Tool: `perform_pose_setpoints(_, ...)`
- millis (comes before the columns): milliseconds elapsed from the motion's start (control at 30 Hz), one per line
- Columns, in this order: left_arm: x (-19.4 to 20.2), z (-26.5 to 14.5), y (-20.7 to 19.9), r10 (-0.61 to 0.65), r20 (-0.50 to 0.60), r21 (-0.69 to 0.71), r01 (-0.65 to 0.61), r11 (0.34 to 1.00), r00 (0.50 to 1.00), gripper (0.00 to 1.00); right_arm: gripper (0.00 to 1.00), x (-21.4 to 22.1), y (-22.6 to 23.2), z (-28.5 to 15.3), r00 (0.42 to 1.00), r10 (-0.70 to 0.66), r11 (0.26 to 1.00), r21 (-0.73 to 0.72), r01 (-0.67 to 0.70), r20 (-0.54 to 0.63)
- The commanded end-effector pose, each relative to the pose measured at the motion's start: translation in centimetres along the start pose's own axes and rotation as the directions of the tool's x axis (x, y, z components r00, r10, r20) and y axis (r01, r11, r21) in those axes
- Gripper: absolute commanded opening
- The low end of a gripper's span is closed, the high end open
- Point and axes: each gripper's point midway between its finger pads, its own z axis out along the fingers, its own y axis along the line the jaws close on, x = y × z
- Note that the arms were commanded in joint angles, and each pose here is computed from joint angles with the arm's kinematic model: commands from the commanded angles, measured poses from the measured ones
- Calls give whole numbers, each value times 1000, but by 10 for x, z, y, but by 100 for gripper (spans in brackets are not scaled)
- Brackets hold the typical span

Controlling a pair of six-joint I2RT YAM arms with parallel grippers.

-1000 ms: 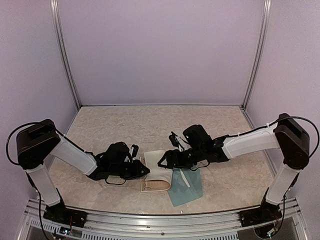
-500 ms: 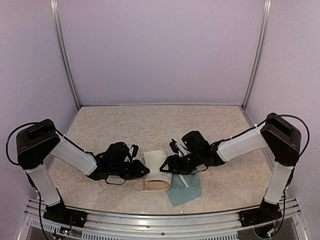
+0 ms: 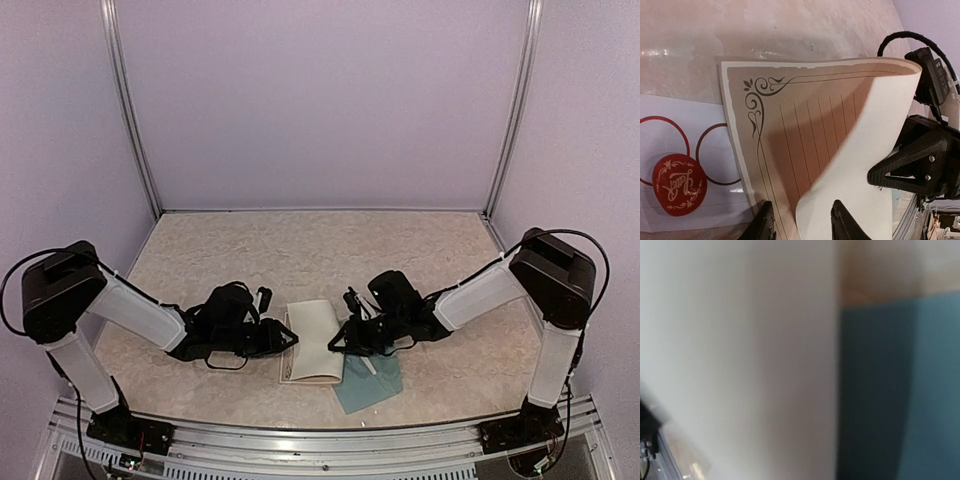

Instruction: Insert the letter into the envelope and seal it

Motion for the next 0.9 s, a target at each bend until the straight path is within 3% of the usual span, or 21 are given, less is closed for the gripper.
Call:
perform_pose_setpoints(0, -10, -24, 2, 20, 66, -31, -18, 999, 998, 42, 18, -5, 2, -8, 999, 7, 999, -35, -6, 33)
perform_pose_setpoints(333, -26, -73, -20, 29, 152, 106, -45, 993, 988, 72, 8, -17, 68, -47, 980, -148, 935, -302, 183, 135)
perform_pose_setpoints(667, -50, -121, -67, 131, 253, 263, -198, 944, 959, 82, 6, -23, 134, -106, 911, -328, 830, -385, 404, 249)
perform_pose_setpoints(867, -51, -145, -125, 179, 274, 449, -290, 845, 945, 87, 7, -24, 157, -133, 863, -418, 788, -359, 499, 283)
